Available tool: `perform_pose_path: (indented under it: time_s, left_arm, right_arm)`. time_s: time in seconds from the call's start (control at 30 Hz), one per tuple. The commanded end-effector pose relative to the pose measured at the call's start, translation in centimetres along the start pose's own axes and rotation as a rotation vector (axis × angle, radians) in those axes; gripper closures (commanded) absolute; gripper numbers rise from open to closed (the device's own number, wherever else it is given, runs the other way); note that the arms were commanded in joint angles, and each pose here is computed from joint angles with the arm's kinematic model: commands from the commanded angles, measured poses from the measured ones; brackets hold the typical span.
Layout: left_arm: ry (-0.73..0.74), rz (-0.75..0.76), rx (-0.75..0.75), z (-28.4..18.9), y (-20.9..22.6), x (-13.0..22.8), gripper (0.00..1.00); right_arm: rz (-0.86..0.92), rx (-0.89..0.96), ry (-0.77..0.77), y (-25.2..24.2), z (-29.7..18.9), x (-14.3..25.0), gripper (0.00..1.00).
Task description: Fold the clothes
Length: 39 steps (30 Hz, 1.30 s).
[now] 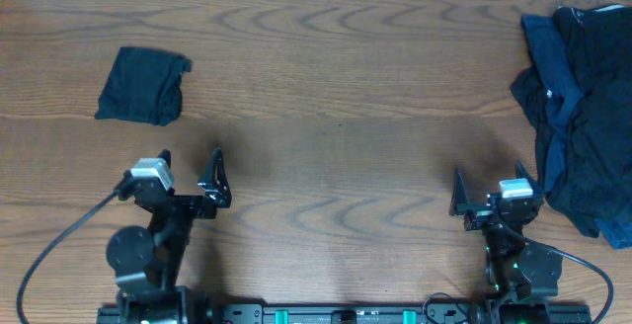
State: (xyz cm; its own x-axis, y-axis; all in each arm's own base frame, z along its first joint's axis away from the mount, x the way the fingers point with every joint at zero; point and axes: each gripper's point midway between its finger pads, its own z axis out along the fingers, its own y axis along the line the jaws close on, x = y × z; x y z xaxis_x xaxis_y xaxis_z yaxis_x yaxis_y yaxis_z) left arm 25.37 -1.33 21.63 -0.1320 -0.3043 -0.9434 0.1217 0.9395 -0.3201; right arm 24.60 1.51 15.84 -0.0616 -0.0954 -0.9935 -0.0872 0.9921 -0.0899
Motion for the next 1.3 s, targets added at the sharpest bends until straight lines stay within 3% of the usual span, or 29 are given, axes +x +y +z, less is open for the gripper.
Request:
perform_pose_path:
  time_s: [0.0, 0.23, 0.97, 1.27]
  left_arm:
    - [-0.074, 0.029, -0.026, -0.1, 0.9, 0.3, 0.02]
    - [-0.120, 0.043, -0.017, -0.3, 1.4, 1.8, 0.02]
    - [-0.169, 0.058, -0.003, -0.8, 1.3, 2.1, 0.02]
    - [-0.106, 0.043, -0.024, -0.6, 1.9, 3.7, 0.02]
  right_arm:
    - [0.012, 0.017, 0.003, -0.3, 0.0, 0.1, 0.01]
    - [0.012, 0.017, 0.003, -0.3, 0.0, 0.1, 0.01]
    - [0.012, 0.017, 0.003, -0.3, 0.0, 0.1, 0.01]
    - [0.012, 0.017, 0.003, -0.3, 0.0, 0.1, 0.01]
